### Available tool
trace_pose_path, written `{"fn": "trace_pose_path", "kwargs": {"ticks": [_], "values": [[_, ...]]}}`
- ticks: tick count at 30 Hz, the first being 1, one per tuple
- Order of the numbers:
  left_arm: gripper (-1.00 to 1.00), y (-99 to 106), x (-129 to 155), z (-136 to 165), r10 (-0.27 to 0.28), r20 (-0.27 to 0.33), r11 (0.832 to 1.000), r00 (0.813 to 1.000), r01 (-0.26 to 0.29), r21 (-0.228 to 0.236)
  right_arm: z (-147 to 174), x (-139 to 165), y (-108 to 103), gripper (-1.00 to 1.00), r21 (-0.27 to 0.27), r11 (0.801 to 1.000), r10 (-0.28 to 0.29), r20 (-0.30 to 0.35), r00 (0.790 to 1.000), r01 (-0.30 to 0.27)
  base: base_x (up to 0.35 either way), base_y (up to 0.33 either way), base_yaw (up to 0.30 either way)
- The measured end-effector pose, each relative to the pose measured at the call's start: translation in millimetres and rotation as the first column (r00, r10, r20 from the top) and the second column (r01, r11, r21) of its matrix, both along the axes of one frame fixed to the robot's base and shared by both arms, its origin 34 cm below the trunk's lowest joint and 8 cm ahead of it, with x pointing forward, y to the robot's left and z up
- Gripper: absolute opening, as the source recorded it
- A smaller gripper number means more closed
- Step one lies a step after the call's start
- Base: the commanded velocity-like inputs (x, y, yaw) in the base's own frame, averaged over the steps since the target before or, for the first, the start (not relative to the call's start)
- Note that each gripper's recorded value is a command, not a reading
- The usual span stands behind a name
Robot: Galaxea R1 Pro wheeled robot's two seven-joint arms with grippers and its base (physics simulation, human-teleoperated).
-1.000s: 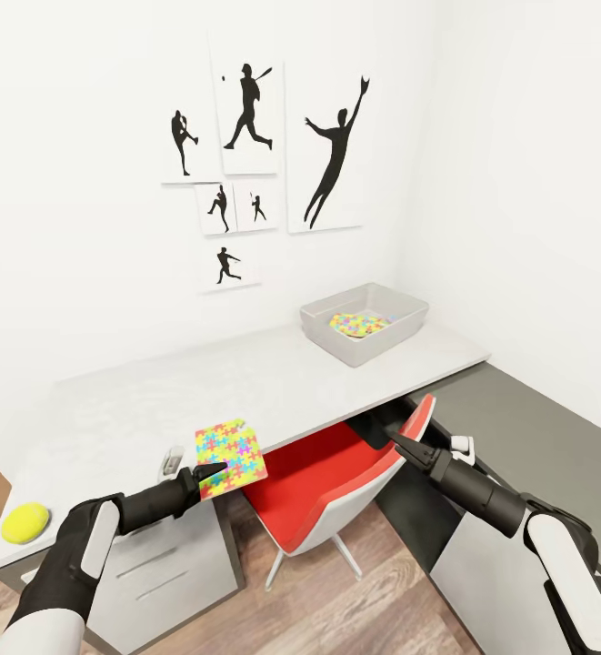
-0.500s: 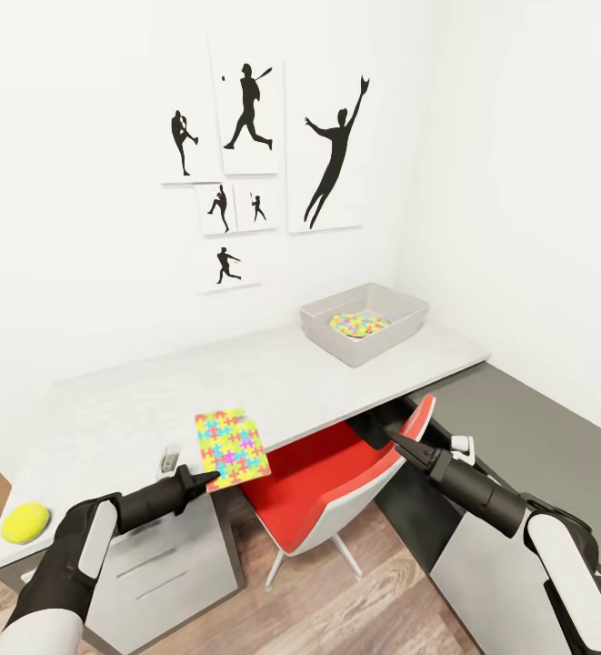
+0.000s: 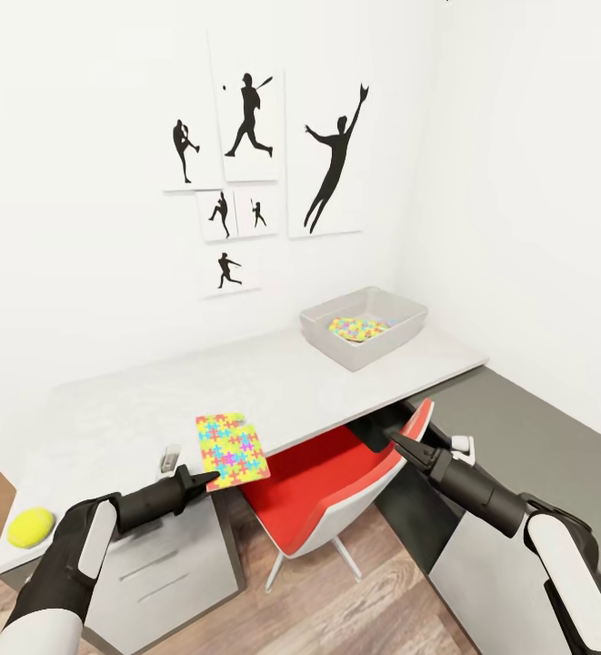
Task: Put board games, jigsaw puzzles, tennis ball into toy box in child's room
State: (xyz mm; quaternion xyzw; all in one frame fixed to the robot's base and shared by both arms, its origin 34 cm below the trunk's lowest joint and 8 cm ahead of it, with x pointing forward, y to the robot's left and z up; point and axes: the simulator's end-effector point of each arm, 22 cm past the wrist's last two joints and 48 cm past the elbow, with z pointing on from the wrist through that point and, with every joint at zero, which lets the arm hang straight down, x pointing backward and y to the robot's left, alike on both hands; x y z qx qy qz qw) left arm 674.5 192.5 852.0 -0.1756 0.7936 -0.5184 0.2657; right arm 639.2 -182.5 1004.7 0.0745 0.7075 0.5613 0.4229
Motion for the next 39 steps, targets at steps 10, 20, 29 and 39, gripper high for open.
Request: {"fn": "trace_pose_path", "kwargs": {"ticks": [10, 20, 29, 39], "values": [[-1.0, 21, 0, 23, -0.004, 0.004, 0.999, 1.0, 0.004, 0.034, 14, -1, 0, 1.0, 0.0, 1.0, 0.0, 0.0, 1.0, 0.0, 0.0, 0.0, 0.0], [-1.0, 38, 8, 97, -0.035, 0.178, 0.999, 0.983, 0.03, 0.033, 22, -2, -1, 1.0, 0.0, 1.0, -0.002, -0.005, 1.0, 0.002, 0.0, 0.0, 0.0], [-1.0, 77, -28, 177, -0.225, 0.343, 0.972, 0.912, 0.235, 0.011, 25, -3, -3, 1.0, 0.002, 1.0, -0.007, -0.025, 1.0, 0.007, 0.0, 0.0, 0.0], [-1.0, 87, -62, 216, -0.347, 0.381, 0.924, 0.857, 0.381, -0.015, 39, -2, -6, 1.0, -0.002, 1.0, -0.025, -0.009, 1.0, 0.025, 0.0, 0.0, 0.0]]}}
